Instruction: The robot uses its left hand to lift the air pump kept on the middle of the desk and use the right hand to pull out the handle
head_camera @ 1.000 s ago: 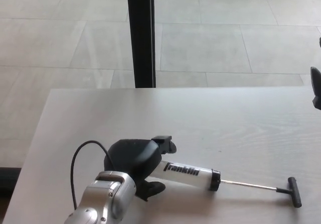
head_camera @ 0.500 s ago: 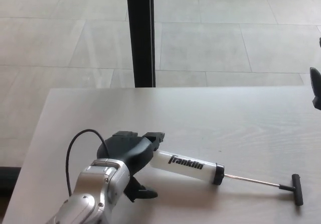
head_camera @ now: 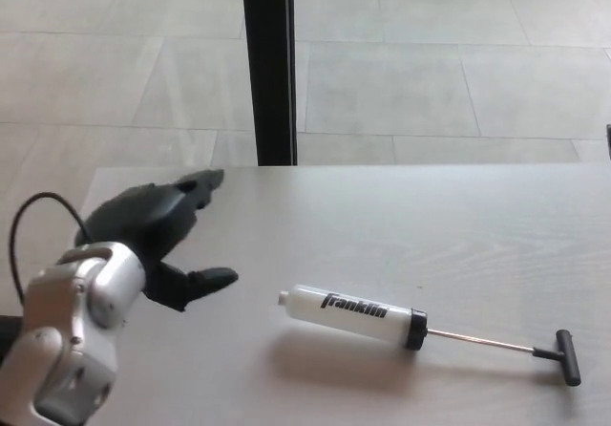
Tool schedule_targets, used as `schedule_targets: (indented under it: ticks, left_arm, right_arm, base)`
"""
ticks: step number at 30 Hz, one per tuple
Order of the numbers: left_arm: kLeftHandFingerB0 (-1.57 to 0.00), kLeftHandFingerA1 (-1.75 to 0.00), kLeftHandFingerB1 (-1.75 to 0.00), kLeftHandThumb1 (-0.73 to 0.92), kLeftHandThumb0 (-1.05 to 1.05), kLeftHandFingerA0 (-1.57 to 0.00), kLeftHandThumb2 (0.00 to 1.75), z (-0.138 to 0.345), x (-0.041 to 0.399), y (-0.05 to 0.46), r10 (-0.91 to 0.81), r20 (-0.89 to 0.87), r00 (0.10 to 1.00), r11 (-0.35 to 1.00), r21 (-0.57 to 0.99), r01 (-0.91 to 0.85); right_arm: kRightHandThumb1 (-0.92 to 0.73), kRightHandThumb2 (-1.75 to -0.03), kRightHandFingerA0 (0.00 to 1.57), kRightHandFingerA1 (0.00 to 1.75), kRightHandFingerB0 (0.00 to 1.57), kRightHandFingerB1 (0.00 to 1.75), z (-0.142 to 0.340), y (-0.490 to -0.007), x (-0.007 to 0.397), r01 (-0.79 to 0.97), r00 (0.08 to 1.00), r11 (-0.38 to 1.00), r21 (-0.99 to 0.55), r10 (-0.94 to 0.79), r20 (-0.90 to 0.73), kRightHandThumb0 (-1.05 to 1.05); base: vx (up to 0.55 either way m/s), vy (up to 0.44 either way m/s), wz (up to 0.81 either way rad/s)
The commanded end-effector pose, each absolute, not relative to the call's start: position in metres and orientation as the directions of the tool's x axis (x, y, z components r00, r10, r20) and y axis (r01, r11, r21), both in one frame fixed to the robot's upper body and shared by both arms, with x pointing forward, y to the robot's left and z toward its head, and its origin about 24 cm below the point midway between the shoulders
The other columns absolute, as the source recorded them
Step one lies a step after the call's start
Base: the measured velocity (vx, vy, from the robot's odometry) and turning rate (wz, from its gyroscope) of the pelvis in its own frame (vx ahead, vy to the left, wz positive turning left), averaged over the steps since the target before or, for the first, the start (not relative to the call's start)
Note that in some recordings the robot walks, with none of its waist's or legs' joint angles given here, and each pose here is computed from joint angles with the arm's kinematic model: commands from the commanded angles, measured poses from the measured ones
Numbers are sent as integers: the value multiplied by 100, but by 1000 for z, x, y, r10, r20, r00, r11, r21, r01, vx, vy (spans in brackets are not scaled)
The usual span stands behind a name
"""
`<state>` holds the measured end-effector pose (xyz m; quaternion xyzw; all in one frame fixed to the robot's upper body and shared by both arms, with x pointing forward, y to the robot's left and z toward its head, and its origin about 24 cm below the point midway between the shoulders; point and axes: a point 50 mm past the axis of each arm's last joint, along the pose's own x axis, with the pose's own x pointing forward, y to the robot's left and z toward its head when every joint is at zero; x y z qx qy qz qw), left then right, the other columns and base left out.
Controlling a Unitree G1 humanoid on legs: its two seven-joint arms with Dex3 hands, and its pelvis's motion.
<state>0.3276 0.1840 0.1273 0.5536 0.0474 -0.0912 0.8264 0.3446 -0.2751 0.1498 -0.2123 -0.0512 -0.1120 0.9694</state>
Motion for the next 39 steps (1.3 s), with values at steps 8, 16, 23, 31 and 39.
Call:
schedule_targets:
  ticks: [8, 16, 23, 31, 39]
  left_arm:
    - [0, -37, -27, 62, -68, -1, 99, 114, 220, 426, 554, -124, 823, 796, 369, -480]
    - [-7, -52, -37, 79, -70, 0, 63, 64, 111, 480, 790, -298, 536, 612, 316, -725]
    - [-26, -69, -45, 76, -67, -27, 63, 20, 48, 479, 871, -409, 272, 324, 62, -944]
    - [-28, -60, -47, 76, -58, -24, 62, -37, -16, 454, 777, -627, 56, 262, 242, -934]
    - [-22, -58, -53, 65, -50, -15, 83, -62, -10, 430, 658, -746, 100, 255, 96, -962]
  right_arm:
    - [-65, -104, 5, 48, 10, 42, 196, -459, 244, 703, 701, 605, -373, -678, 221, -86]
    - [-47, -106, 6, 56, 0, 50, 201, -531, 135, 900, 359, 304, -312, -923, 138, -38]
    - [-81, -65, 4, 51, 14, 35, 160, -545, 68, 968, 148, 144, -206, -989, 2, -84]
    - [-62, -101, 28, 70, 18, 47, 104, -536, 22, 956, -16, 26, -292, -990, -142, -80]
    - [-64, -102, 69, 110, 20, 54, 49, -513, 30, 996, 3, -24, 85, -952, -305, -79]
  base:
    - [0, 0, 0]
    - [0, 0, 0]
    - [0, 0, 0]
    - [0, 0, 0]
    - [0, 0, 0]
